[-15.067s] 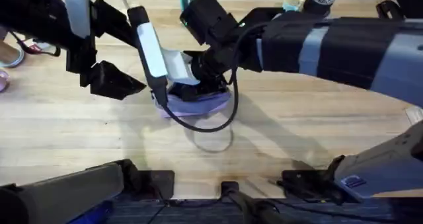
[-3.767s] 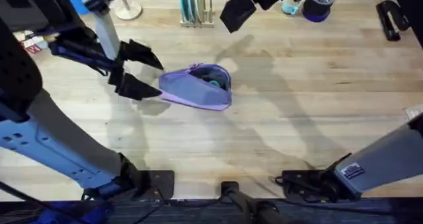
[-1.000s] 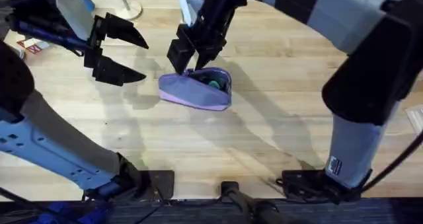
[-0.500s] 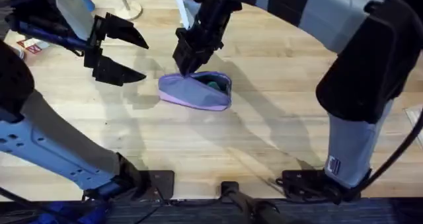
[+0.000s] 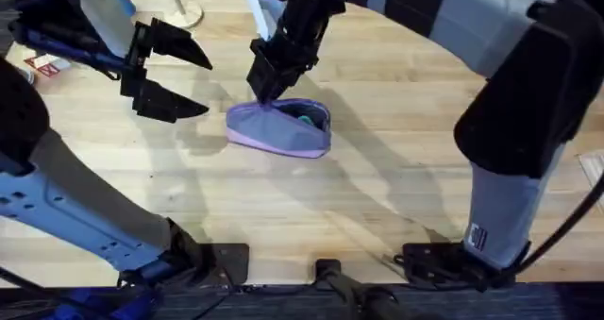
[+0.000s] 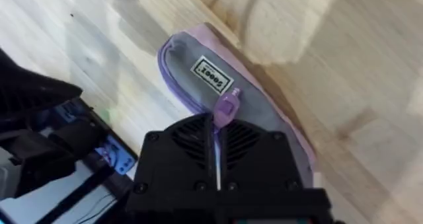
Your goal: Unzip the bag, pick up the pens from the table one at a time and place them inside, then zip the bag closed.
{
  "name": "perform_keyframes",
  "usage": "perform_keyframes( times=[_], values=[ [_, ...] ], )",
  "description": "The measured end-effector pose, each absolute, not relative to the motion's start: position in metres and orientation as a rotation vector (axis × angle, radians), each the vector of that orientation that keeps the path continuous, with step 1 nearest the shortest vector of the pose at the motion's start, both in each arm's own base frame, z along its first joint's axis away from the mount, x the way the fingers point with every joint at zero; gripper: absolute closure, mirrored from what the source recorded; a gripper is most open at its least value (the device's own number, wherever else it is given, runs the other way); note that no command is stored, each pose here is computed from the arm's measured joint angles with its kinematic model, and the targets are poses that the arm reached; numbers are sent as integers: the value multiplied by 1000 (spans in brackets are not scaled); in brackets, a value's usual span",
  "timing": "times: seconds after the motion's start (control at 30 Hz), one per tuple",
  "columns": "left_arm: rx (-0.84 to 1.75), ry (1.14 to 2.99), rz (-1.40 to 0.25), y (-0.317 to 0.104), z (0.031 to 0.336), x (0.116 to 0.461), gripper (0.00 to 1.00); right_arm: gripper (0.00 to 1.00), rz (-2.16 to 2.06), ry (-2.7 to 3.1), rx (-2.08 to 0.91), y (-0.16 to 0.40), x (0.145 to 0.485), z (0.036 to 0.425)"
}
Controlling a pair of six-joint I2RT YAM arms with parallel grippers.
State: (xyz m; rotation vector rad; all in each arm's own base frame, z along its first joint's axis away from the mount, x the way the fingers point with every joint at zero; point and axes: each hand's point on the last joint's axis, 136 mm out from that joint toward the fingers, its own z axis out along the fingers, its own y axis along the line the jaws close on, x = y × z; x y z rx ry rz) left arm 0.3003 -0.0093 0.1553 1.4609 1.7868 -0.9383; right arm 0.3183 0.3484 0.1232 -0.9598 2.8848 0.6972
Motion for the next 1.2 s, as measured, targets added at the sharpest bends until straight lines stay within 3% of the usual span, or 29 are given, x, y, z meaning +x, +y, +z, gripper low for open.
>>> perform_keyframes(
  times=[0.57, 1.0, 1.1, 1.2],
  values=[
    [1517, 1755, -975, -31, 117, 288, 8, 969, 612, 2742, -1088, 346, 325, 142],
    [1625, 1734, -893, -52, 98, 306, 4, 970, 608, 2723, -1115, 346, 326, 143],
    [1611, 1760, -897, -52, 97, 307, 105, 971, 608, 2723, -1115, 346, 326, 143],
    [1605, 1770, -896, -52, 97, 308, 342, 970, 608, 2722, -1115, 346, 326, 143]
  ],
)
